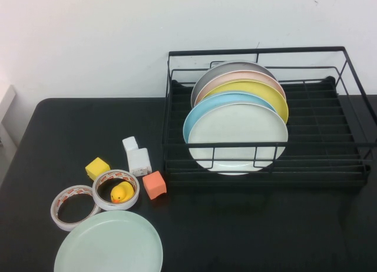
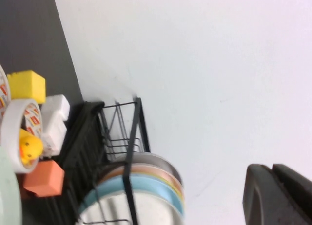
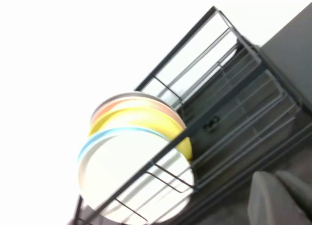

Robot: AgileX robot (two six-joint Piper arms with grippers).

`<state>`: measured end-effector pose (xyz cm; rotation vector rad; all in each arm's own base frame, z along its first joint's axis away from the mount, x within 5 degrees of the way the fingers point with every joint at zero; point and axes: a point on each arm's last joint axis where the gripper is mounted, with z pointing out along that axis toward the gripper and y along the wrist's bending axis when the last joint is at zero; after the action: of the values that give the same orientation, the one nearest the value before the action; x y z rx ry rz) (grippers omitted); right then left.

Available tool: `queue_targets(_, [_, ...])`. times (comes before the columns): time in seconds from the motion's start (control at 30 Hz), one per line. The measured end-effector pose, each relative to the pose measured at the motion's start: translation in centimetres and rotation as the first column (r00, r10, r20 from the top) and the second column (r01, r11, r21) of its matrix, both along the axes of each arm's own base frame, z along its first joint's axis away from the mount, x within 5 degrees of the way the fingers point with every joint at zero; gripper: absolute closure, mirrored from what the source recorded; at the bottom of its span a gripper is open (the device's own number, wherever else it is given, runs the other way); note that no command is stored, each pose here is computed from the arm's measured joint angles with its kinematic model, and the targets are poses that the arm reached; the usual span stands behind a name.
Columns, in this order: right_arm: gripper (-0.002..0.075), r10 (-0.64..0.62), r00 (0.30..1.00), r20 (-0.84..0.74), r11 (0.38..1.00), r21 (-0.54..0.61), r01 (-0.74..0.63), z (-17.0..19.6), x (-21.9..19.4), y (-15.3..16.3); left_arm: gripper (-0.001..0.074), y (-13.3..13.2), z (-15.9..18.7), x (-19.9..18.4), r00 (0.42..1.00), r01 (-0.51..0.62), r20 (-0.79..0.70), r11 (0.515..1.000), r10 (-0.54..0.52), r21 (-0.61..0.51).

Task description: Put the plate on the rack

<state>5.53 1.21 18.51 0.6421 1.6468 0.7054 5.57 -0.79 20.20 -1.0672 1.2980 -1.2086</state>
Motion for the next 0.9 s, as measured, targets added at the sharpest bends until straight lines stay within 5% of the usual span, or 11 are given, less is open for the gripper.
queue_targets(0.23, [0.0728,-0.009,1.000,0.016,0.999,0.049,0.008,0.2,0.0,0.0,0.0738,0.7,0.5,0.0,0.996,-0.066,0.042,0.981,0.074,-0.180])
queue_targets(0.3, [0.0728,-0.003,1.000,0.010,0.998,0.055,0.002,0.1,0.0,0.0,0.0738,0.8,0.6,0.0,0.995,-0.080,0.054,0.994,0.084,-0.079])
queue_targets(0.4, [0.0728,0.033,0.999,-0.024,0.999,0.038,-0.032,-0.2,-0.1,0.3,0.0738,-0.1,2.1,-0.4,0.997,-0.017,0.081,0.964,-0.004,0.265])
queue_targets(0.5, [0.0728,0.085,0.995,-0.059,0.995,-0.043,-0.088,-0.6,-0.2,0.7,0.0738,-1.1,5.2,-1.1,0.991,0.079,0.033,0.757,-0.132,0.649])
queue_targets(0.6, [0.0728,0.111,0.992,-0.067,0.990,-0.083,-0.117,-0.7,-0.3,0.9,0.0738,-1.3,7.0,-0.7,0.969,0.243,-0.182,0.502,-0.168,0.830])
queue_targets(0.67, [0.0728,0.115,0.991,-0.069,0.988,-0.091,-0.121,-0.7,-0.3,0.9,0.0738,-0.9,8.0,-0.1,0.922,0.386,-0.360,0.345,-0.139,0.856])
queue_targets(0.73, [0.0728,0.119,0.990,-0.071,0.987,-0.097,-0.125,-0.7,-0.3,0.9,0.0738,-0.5,8.7,0.8,0.863,0.505,-0.495,0.247,-0.104,0.827])
queue_targets(0.9, [0.0728,0.124,0.989,-0.075,0.986,-0.102,-0.131,-0.8,-0.3,1.0,0.0738,-0.4,10.4,4.1,0.702,0.711,-0.709,0.108,-0.064,0.695])
